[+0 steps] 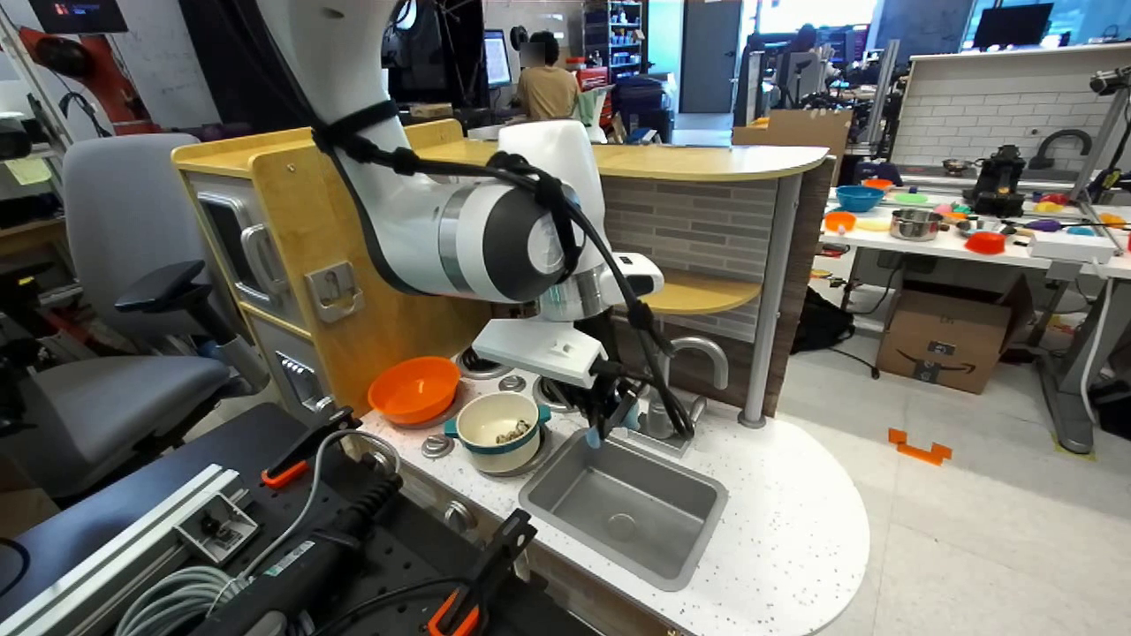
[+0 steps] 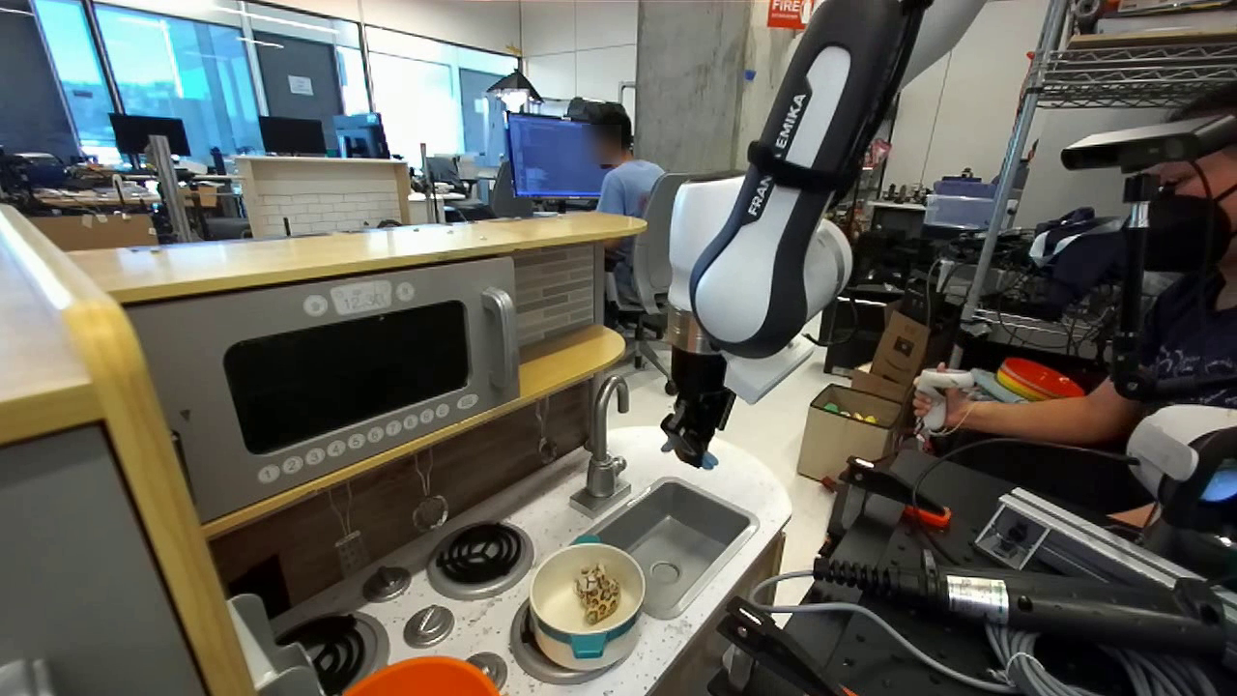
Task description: Move the plush toy from the orange container to the sink
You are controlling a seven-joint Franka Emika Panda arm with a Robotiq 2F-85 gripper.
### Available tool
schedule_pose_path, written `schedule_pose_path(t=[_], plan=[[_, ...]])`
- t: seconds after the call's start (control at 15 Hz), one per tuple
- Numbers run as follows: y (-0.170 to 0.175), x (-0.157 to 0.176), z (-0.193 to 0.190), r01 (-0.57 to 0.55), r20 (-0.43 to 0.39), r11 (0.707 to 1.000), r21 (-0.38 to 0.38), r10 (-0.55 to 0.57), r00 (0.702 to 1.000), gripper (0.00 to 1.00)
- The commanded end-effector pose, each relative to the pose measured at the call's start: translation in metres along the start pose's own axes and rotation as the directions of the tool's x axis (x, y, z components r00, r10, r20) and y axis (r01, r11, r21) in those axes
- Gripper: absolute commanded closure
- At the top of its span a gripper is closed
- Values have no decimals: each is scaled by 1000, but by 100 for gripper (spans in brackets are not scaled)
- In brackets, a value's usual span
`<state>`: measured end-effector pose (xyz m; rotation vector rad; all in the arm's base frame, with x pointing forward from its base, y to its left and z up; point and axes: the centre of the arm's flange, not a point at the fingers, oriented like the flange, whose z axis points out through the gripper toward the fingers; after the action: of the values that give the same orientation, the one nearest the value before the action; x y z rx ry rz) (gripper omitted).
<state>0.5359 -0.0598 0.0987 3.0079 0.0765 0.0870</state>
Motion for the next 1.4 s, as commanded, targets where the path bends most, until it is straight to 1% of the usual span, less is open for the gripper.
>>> schedule_pose_path(t=[0.0,0.13,0.2,0.27,0.47,0.6,1.0,1.2,1.27,1.33], plan=[[-6,22,39,-33,42,999,-26,34,999,98],[-11,27,61,-32,74,998,-57,36,997,98],[-13,29,73,-32,104,997,-64,38,994,98],[-14,32,87,-27,113,994,-106,39,993,98],[-19,41,119,6,161,986,-168,21,987,98],[-24,45,134,34,176,980,-198,1,984,98],[-31,56,165,91,218,969,-230,-40,975,98],[-32,60,171,115,206,961,-251,-63,977,98],[-32,60,173,128,205,958,-257,-76,976,67],[-32,60,174,136,203,956,-260,-84,976,64]])
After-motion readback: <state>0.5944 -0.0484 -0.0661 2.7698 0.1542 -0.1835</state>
